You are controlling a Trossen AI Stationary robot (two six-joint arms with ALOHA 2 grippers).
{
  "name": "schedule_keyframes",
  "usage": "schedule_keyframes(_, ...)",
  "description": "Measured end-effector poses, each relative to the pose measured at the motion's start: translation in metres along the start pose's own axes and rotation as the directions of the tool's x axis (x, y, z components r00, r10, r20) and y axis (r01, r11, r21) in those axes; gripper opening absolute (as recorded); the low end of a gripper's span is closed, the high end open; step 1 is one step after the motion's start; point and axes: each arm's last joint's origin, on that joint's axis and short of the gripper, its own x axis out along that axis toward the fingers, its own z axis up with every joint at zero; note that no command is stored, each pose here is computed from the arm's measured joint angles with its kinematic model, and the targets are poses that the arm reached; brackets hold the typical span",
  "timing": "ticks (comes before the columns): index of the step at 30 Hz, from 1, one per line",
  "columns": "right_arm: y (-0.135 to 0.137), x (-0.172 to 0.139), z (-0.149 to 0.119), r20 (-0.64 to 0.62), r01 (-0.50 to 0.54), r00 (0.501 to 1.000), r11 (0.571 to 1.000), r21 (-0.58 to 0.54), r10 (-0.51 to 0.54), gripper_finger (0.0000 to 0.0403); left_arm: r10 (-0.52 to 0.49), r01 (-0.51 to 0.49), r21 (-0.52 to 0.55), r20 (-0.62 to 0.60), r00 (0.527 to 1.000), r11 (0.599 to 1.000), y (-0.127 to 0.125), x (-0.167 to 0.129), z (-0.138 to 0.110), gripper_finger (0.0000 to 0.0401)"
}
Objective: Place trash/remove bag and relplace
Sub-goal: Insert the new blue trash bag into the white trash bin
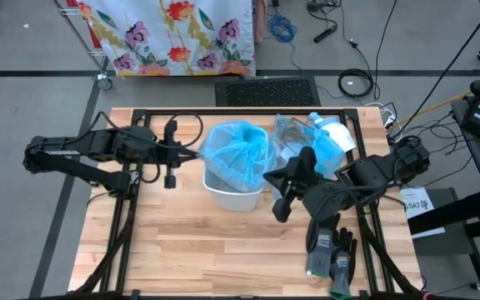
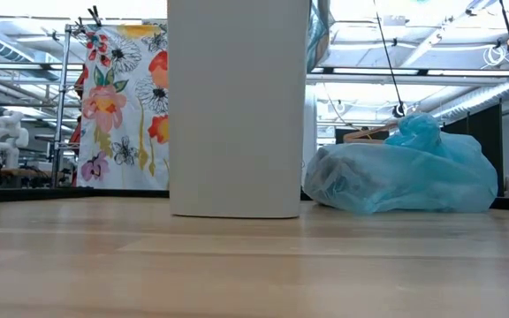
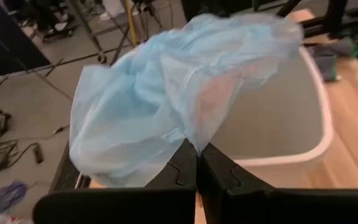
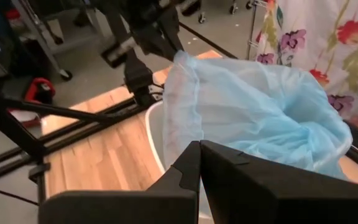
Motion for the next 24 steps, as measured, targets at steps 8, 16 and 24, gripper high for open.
schedule_keyframes(8,0.009,0.021,-0.011,-0.094,-0.027,0.995,0.999,-0.033,0.024,0.0031,-0.085,0.085,-0.005,-0.023,0.996,0.996,-0.01,-0.003,0.0,0.0004)
schedule_keyframes(16,0.02,0.042,-0.024,-0.164,-0.042,0.986,0.996,-0.075,0.03,0.0118,-0.196,0.191,-0.057,-0.1,0.976,0.98,-0.026,-0.007,-0.007,0.0004)
schedule_keyframes(24,0.027,0.056,-0.035,-0.194,-0.039,0.981,0.977,-0.208,-0.003,0.0159,-0.232,0.23,-0.038,-0.091,0.968,0.973,-0.033,-0.009,-0.006,0.0004)
